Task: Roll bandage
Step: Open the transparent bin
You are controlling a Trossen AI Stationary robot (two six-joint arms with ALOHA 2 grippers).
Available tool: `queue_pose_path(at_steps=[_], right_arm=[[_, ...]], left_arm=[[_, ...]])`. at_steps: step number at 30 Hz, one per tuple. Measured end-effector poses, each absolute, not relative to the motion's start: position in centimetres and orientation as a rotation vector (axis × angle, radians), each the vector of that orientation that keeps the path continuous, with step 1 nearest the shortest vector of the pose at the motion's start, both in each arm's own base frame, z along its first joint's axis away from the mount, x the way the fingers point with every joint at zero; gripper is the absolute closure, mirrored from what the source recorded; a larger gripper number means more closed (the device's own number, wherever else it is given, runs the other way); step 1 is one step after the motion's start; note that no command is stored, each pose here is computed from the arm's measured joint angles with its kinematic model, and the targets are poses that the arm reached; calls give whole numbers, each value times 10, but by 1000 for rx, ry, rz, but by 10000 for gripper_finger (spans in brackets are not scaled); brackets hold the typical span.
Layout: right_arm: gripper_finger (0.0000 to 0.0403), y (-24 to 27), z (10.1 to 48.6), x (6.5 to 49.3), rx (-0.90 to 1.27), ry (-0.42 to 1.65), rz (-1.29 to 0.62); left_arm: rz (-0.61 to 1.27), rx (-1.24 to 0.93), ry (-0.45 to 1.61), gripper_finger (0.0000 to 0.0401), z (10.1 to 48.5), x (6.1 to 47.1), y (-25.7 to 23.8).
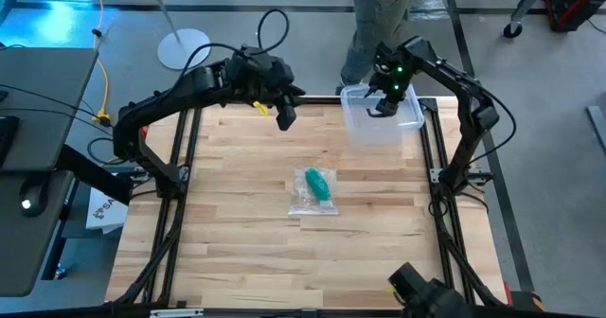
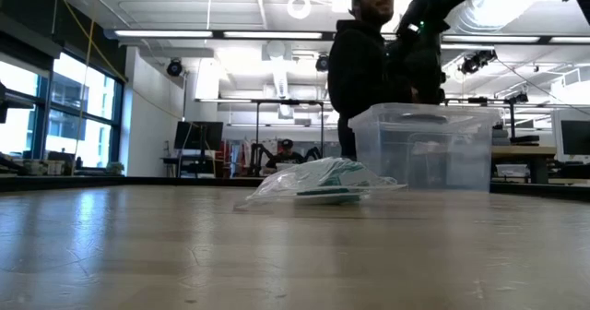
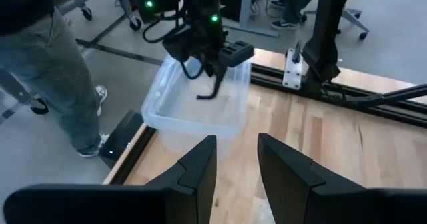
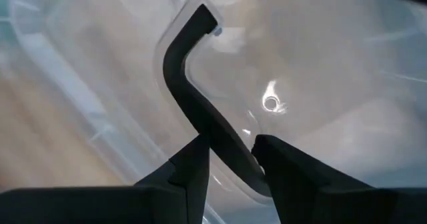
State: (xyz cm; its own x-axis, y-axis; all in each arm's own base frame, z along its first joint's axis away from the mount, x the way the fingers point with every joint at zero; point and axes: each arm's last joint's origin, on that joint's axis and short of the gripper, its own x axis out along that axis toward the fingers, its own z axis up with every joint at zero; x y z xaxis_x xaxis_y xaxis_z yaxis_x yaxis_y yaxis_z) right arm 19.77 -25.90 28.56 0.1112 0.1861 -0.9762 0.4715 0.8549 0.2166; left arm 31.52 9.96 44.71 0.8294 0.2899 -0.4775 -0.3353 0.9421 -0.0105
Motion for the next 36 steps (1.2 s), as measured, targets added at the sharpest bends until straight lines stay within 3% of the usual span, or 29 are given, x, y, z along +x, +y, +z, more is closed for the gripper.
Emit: queue_pose_path(at_steps=[10, 17, 23, 28, 36], right_arm=[[275, -232, 282, 233, 754, 1341, -50], [275, -192, 298, 257, 622, 1335, 56], [275, -178, 301, 267, 404, 1412, -14], [275, -181, 301, 271, 395, 1371, -39], [275, -192, 291, 273, 334, 1367, 26]], left_arm=[[280, -33, 506, 298, 454, 299, 107], [108, -128, 507, 298, 444, 305, 124], [163, -172, 607, 298, 391, 346, 171], [177, -283, 646, 298, 337, 379, 207], [184, -395, 652, 298, 289, 404, 232]])
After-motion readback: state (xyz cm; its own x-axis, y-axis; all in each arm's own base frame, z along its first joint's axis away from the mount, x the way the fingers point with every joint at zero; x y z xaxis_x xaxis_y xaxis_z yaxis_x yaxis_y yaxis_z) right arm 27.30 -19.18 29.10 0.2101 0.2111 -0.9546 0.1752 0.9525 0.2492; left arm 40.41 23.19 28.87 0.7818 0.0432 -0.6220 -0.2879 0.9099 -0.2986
